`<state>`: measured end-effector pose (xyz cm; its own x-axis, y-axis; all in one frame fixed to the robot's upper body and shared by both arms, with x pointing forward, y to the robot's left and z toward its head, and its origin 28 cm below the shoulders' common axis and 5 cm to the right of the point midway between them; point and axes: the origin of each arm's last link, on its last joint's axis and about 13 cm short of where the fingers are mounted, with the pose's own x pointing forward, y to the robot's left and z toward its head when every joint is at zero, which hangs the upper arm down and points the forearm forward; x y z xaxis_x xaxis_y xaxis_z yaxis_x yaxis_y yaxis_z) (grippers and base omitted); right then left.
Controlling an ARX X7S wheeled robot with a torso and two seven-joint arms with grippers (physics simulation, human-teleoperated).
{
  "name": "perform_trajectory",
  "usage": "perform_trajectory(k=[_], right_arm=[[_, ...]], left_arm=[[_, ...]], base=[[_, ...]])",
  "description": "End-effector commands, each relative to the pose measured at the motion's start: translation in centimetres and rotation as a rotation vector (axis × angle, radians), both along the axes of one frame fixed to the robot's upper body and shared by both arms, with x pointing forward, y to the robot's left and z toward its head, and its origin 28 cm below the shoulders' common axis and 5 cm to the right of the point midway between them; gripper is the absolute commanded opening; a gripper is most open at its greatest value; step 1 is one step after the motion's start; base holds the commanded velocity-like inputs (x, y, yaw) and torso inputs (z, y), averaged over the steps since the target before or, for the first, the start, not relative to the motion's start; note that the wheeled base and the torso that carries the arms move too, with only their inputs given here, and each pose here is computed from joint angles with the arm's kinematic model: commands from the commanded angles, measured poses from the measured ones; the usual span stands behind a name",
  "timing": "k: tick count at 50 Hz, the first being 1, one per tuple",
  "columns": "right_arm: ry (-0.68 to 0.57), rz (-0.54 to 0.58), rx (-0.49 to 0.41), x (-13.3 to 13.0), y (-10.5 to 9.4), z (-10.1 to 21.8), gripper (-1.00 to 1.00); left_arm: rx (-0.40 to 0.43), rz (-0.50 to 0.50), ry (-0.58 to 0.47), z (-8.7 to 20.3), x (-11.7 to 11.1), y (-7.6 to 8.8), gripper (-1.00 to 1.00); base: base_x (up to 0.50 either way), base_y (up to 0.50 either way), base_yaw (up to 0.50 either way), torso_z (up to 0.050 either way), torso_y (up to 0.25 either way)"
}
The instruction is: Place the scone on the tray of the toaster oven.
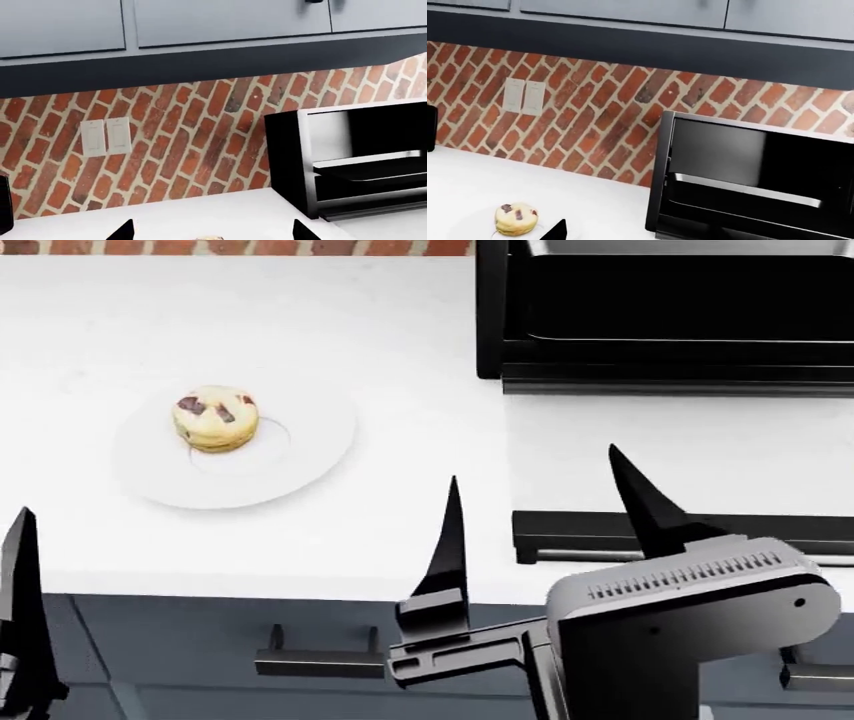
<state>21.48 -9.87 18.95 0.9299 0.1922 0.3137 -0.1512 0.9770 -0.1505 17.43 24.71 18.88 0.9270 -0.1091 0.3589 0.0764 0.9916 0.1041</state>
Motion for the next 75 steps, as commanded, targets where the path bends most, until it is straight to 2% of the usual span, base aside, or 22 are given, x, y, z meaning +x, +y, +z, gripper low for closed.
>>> perform_trajectory(k=[1,12,38,40,44,45,48,54,55,61,75], right_arm=[[-0.038,-0.001,-0.016,0.3,0.0,1.4,1.0],[-0.066,0.007,-0.03,0.2,0.1,2.0,1.0],[-0.064,0.01,0.002,0.4,-0.1,2.1,1.0],[-0.002,0.006,0.03,0.9,-0.2,1.8,1.0],[-0.005,0.069,0.009,0.9,0.1,2.4,1.0],[0.016,0.092,0.0,1.1,0.2,2.5,1.0],[0.065,0.161,-0.001,1.9,0.6,3.0,1.0],[0.266,0.314,0.063,4.6,0.5,2.8,1.0],[0.265,0.307,0.06,5.2,0.3,2.9,1.0],[0.403,0.444,0.1,6.2,0.6,2.4,1.0],[0.553,0.497,0.044,6.6,0.7,1.4,1.0]], left_arm=[[0.049,0.009,-0.048,2.5,-0.1,0.4,1.0],[0.072,0.012,-0.061,3.0,0.1,0.4,1.0],[0.124,-0.009,-0.036,3.2,0.4,-0.2,1.0],[0.129,0.049,-0.023,3.1,0.6,-0.1,1.0],[0.144,0.055,-0.009,3.1,0.8,-0.2,1.0],[0.091,0.053,0.002,3.2,1.0,-0.1,1.0],[0.096,0.054,0.009,3.2,1.1,-0.1,1.0],[0.078,0.054,0.015,3.1,1.0,0.1,1.0],[0.079,0.053,0.015,3.2,1.0,0.1,1.0],[0.078,0.05,0.02,3.0,1.1,0.1,1.0],[0.07,0.053,0.034,2.2,1.2,0.3,1.0]], base=[[0.0,0.0,0.0,0.039,0.207],[0.38,0.16,0.0,0.039,0.207],[0.46,0.26,0.0,0.039,0.2],[0.19,0.12,0.0,0.0,0.0],[0.0,0.0,0.0,0.0,0.0],[0.0,0.0,0.0,0.0,0.0],[0.0,0.0,0.0,0.0,0.0],[0.0,0.0,0.0,0.0,0.0],[0.0,0.0,0.0,0.0,0.0],[0.0,0.0,0.0,0.0,0.0],[0.0,0.0,0.0,0.0,0.0]])
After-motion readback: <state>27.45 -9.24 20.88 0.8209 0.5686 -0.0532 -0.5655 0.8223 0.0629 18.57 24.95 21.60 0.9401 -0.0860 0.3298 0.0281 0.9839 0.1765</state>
